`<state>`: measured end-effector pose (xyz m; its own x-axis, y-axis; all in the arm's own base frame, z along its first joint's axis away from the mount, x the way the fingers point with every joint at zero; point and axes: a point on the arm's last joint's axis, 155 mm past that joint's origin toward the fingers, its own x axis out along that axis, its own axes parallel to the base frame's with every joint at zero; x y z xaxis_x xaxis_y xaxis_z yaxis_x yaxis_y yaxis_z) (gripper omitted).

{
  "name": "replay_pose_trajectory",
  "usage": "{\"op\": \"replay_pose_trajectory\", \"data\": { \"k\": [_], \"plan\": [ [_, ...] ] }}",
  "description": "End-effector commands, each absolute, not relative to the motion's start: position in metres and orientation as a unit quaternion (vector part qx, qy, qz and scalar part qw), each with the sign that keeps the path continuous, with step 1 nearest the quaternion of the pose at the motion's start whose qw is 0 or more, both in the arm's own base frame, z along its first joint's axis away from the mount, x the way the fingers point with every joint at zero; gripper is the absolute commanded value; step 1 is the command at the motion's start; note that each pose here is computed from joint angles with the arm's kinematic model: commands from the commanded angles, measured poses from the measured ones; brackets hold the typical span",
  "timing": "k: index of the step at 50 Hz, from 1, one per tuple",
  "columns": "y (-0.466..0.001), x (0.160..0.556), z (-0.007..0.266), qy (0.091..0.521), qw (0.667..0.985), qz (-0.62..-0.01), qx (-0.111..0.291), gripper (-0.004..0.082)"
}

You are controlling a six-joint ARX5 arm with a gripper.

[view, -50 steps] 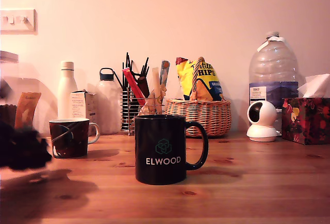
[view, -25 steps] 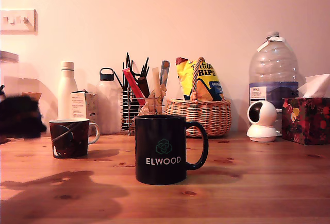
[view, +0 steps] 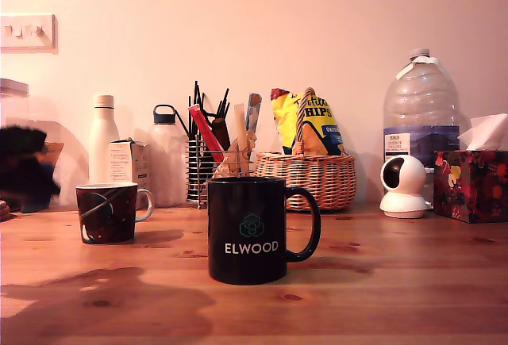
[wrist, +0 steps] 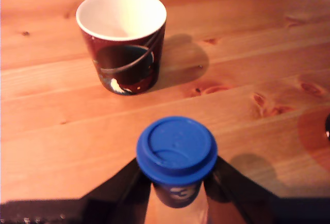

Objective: Pick up the coffee capsules from the table one by one and drop them inside the nearest coffee cup

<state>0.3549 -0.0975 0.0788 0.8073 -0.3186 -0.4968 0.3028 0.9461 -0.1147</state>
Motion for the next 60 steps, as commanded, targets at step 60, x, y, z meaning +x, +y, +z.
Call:
{"op": "replay_pose_trajectory", "data": {
  "k": [60],
  "plan": [
    [-0.104, 0.474, 0.144, 0.409, 0.902, -0.136, -0.006, 0.0074]
  ]
}}
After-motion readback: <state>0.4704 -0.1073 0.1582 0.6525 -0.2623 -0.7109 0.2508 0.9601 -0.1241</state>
